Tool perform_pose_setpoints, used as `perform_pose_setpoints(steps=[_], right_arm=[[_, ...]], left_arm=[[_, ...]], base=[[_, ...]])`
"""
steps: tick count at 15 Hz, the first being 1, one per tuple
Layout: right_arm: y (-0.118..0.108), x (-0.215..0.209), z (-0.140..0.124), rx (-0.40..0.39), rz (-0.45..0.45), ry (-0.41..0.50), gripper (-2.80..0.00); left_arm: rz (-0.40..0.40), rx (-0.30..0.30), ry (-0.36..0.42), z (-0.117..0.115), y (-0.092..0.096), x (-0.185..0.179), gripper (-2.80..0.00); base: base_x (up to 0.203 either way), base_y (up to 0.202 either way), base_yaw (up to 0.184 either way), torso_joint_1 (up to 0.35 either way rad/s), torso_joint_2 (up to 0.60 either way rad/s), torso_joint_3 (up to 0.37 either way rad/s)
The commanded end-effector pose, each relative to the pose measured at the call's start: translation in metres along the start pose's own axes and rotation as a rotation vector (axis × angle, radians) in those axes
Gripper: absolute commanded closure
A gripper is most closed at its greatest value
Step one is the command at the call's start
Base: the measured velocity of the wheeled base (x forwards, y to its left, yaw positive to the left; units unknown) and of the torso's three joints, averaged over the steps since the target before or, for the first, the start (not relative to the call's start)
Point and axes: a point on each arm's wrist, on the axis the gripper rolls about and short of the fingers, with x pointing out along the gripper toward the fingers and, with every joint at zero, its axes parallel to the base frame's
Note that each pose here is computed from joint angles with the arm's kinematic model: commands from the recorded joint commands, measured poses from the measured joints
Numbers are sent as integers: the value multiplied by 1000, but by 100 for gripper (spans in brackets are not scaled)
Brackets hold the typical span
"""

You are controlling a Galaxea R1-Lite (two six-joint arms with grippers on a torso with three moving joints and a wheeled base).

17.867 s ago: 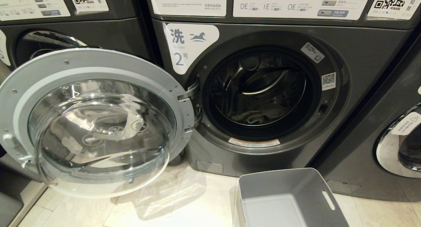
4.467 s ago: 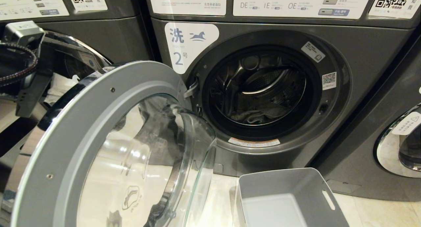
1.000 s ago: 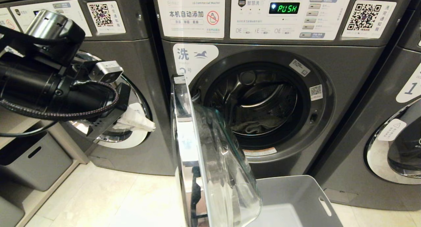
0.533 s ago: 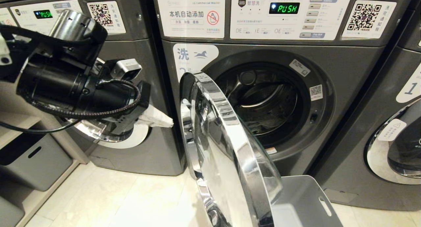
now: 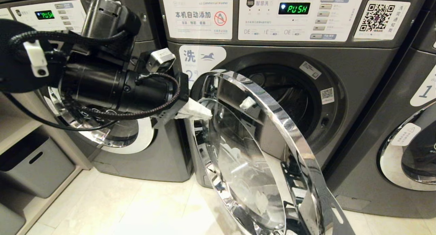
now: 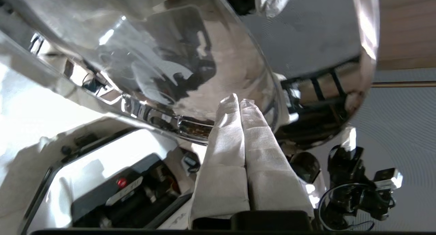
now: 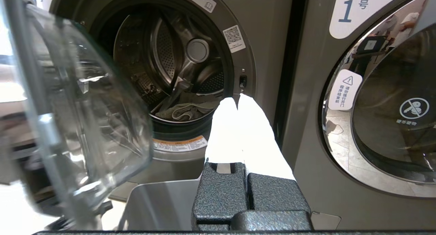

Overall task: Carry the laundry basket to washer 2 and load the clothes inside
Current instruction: Close the washing machine door with the left hand

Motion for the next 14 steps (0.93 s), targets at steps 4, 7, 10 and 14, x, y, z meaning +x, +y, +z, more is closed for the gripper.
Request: perform_pose_setpoints(steps=[4, 7, 10, 14], right_arm=[[0, 1, -11, -1, 1, 39, 0], [0, 1, -12, -1, 0, 42, 0], [1, 2, -13, 33, 28, 98, 0], [7, -7, 28, 204, 291, 280, 0]], left_arm=[[-37, 54, -17, -5, -19, 25, 0], [-72, 48, -35, -3, -33, 27, 0], [-26, 50, -56, -9, -43, 41, 0], [-21, 53, -69, -7, -47, 43, 0]], base=[[0, 0, 0, 0, 0, 0], [0, 0, 0, 0, 0, 0], [0, 0, 0, 0, 0, 0], [0, 0, 0, 0, 0, 0]])
